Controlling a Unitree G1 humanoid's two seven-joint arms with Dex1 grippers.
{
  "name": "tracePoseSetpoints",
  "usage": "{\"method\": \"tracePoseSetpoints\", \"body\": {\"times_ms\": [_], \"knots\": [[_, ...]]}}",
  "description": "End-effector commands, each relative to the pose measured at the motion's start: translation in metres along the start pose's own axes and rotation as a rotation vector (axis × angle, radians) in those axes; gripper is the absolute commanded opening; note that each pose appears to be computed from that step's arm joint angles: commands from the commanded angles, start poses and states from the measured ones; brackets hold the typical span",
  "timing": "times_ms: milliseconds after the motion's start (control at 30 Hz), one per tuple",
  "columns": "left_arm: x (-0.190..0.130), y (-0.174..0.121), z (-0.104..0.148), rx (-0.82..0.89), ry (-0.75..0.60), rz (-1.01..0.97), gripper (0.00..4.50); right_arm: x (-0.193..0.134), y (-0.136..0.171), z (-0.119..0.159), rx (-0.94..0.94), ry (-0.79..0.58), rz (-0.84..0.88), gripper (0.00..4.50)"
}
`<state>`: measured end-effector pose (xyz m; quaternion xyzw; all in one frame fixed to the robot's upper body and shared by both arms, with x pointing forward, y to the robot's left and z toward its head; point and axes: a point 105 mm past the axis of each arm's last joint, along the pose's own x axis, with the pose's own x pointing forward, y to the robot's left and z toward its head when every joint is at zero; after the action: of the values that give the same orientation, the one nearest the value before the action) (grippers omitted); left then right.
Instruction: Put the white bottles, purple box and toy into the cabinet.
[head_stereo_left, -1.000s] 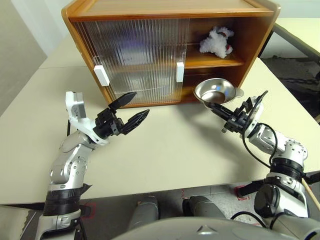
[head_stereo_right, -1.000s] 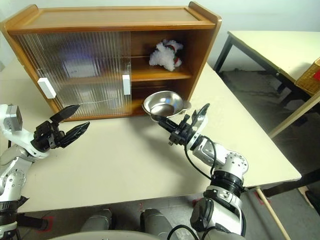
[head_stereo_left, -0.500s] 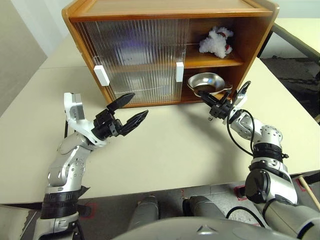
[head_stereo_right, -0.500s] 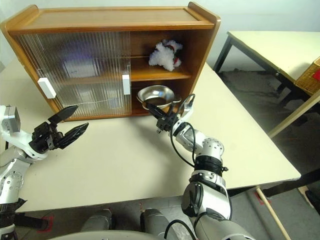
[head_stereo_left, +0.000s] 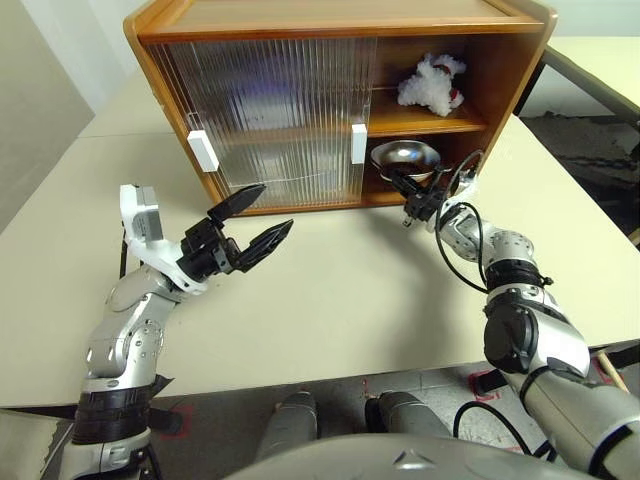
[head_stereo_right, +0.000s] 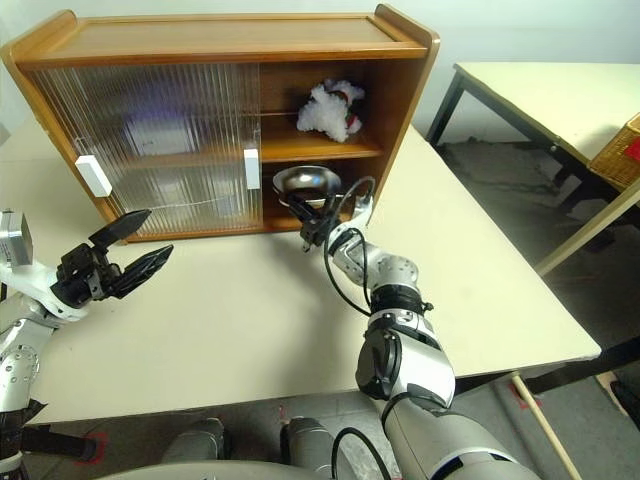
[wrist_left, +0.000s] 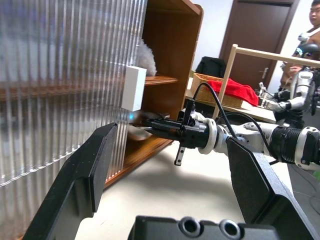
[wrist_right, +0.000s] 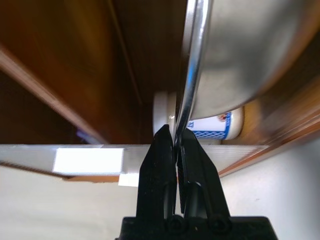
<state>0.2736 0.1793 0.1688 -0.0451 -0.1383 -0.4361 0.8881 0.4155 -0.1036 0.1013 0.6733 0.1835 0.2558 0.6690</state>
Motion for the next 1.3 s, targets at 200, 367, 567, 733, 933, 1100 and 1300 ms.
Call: {"method": "tracePoseSetpoints", "body": {"times_ms": [200,367,567,733,933,1100,1300], "knots": [[-0.004,-0.003,0.006,0.012,0.006,0.012,4.5,0.008,-0.011,0.007,-0.035,-0.071,-0.038,0.05],[-0.007,-0.003,0.008,0.019,0.011,0.024,4.5,0.012,-0.014,0.009,-0.054,-0.105,-0.053,0.05],[-0.011,-0.005,0.011,0.025,0.017,0.041,4.5,0.015,-0.014,0.013,-0.075,-0.147,-0.066,0.05],[-0.016,-0.007,0.013,0.033,0.019,0.063,4.5,0.017,-0.014,0.015,-0.085,-0.168,-0.074,0.05],[-0.022,-0.01,0.014,0.039,0.023,0.088,4.5,0.021,-0.012,0.015,-0.091,-0.184,-0.077,0.05],[-0.023,-0.012,0.014,0.039,0.025,0.094,4.5,0.023,-0.011,0.017,-0.119,-0.196,-0.091,0.76],[-0.02,-0.01,0.013,0.037,0.02,0.082,4.5,0.02,-0.01,0.024,-0.133,-0.225,-0.097,2.89]]}}
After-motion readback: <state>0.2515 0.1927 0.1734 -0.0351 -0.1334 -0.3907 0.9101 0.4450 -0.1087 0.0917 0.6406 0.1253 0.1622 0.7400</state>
